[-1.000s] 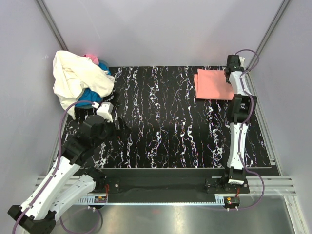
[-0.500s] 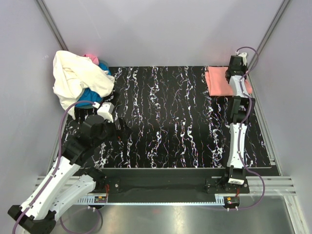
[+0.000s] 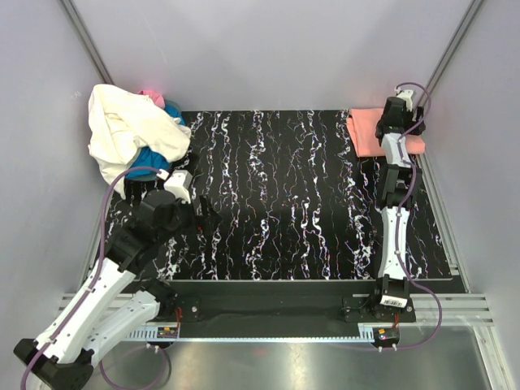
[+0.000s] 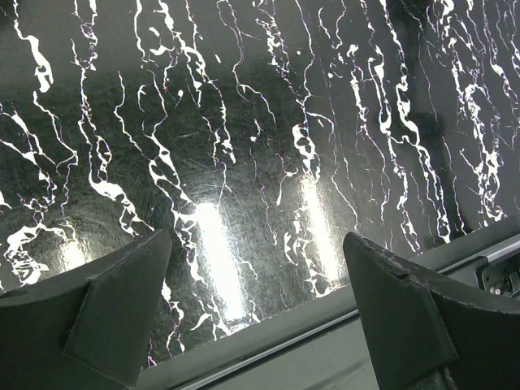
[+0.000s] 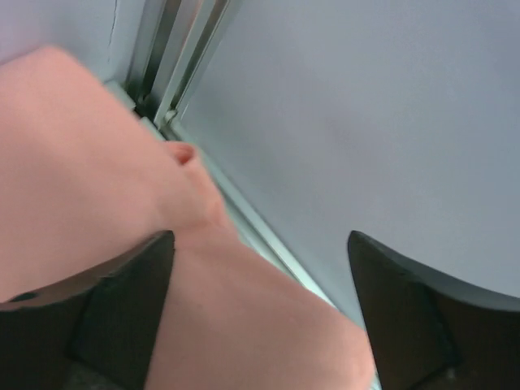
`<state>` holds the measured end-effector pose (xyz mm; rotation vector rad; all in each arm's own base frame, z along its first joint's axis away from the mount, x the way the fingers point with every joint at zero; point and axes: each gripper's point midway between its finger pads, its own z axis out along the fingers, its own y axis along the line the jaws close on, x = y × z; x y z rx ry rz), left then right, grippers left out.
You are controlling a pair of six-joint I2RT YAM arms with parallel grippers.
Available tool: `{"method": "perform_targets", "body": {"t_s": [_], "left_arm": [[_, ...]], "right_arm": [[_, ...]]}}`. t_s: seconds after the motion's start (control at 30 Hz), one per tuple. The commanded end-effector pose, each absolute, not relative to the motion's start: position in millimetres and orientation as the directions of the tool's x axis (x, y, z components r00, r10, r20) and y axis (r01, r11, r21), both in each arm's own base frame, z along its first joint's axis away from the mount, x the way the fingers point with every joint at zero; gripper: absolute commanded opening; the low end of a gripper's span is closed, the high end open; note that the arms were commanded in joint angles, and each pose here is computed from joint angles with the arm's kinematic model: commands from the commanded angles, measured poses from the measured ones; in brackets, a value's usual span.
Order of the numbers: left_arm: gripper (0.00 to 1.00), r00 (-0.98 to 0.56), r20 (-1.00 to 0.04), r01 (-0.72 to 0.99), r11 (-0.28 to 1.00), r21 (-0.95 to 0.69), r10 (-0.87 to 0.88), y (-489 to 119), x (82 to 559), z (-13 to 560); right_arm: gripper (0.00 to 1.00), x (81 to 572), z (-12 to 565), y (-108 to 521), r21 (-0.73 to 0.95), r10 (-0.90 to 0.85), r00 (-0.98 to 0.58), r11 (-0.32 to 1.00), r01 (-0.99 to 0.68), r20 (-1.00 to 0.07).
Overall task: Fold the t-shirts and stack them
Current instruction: Neatly place the folded tshirt to the corner, then reset both grippers
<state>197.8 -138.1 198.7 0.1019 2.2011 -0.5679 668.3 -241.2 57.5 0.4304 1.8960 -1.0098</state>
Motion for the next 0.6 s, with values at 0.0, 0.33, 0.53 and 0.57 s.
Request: {"method": "perform_targets", "body": {"t_s": [0.0, 0.33, 0.53, 0.57], "left_arm": [[0.93, -0.625, -0.773, 0.298, 0.882, -0.366, -0.110, -144.7, 201.7, 202.9], [0.93, -0.613, -0.781, 0.294, 0.883, -0.365, -0.119, -142.2, 201.1, 206.0], [0.93, -0.603, -0.787, 0.285, 0.886, -0.365, -0.131, -139.5, 201.2, 207.8], [0.93, -0.600, -0.789, 0.282, 0.888, -0.364, -0.132, -138.8, 201.6, 208.1]], "right_arm": [[0.99, 670.1, 117.3, -257.6, -0.375, -0.124, -0.368, 0.525, 0.764, -0.922], [1.00, 630.5, 207.4, -265.1, -0.188, -0.017, -0.207, 0.495, 0.849, -0.978], [1.00, 601.3, 280.9, -229.1, -0.025, 0.077, -0.080, 0.547, 0.837, -0.994], [1.00, 593.9, 306.9, -219.9, 0.015, 0.087, -0.042, 0.568, 0.823, -0.995]]}}
